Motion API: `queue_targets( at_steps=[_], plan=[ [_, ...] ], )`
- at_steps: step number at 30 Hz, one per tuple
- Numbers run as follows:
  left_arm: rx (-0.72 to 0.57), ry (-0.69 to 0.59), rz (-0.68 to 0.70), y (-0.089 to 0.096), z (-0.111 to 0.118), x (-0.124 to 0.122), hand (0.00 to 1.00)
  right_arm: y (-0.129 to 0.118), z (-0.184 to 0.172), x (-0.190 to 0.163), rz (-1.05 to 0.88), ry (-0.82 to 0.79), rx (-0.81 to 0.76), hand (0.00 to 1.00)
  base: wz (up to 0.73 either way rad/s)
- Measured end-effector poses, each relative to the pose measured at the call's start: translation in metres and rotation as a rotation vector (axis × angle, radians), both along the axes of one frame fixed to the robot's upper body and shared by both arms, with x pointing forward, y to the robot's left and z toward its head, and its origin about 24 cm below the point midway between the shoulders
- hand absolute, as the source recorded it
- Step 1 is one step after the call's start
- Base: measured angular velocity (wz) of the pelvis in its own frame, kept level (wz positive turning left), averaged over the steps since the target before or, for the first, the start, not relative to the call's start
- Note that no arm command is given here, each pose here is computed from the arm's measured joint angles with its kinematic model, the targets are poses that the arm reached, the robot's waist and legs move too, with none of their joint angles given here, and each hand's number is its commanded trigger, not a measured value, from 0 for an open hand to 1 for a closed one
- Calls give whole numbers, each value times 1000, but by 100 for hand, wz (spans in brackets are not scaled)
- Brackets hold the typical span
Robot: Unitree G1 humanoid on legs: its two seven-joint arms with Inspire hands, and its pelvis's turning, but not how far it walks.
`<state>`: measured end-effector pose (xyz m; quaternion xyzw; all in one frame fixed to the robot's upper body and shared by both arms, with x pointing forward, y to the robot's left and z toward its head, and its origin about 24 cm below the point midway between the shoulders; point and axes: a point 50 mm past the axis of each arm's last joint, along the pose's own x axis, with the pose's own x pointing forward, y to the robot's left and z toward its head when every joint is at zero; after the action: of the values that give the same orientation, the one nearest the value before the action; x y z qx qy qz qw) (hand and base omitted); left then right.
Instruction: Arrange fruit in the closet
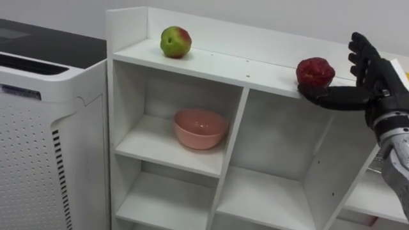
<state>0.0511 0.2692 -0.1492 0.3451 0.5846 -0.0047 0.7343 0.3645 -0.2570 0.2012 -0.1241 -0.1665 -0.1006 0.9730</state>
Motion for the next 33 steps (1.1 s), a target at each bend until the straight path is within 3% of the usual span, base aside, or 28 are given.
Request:
queue_targets(
  at_steps=[5, 6, 7, 8, 33],
  plan=[
    [3, 5, 1, 1, 0, -1, 0, -1, 0, 0, 8, 8, -8, 1, 0],
    [4, 7, 2, 1, 0, -1, 0, 0, 0, 2, 10, 14, -13, 49, 0],
    [4, 8, 2, 1, 0, -2, 0, 1, 1, 3, 14, 16, -17, 78, 0],
    [5, 9, 3, 1, 0, -1, 0, 2, 2, 5, 24, 23, -30, 100, 0],
    [63, -16, -14, 21, 9, 8, 0, -11, 14, 8, 61, 72, -91, 100, 1]
  ],
)
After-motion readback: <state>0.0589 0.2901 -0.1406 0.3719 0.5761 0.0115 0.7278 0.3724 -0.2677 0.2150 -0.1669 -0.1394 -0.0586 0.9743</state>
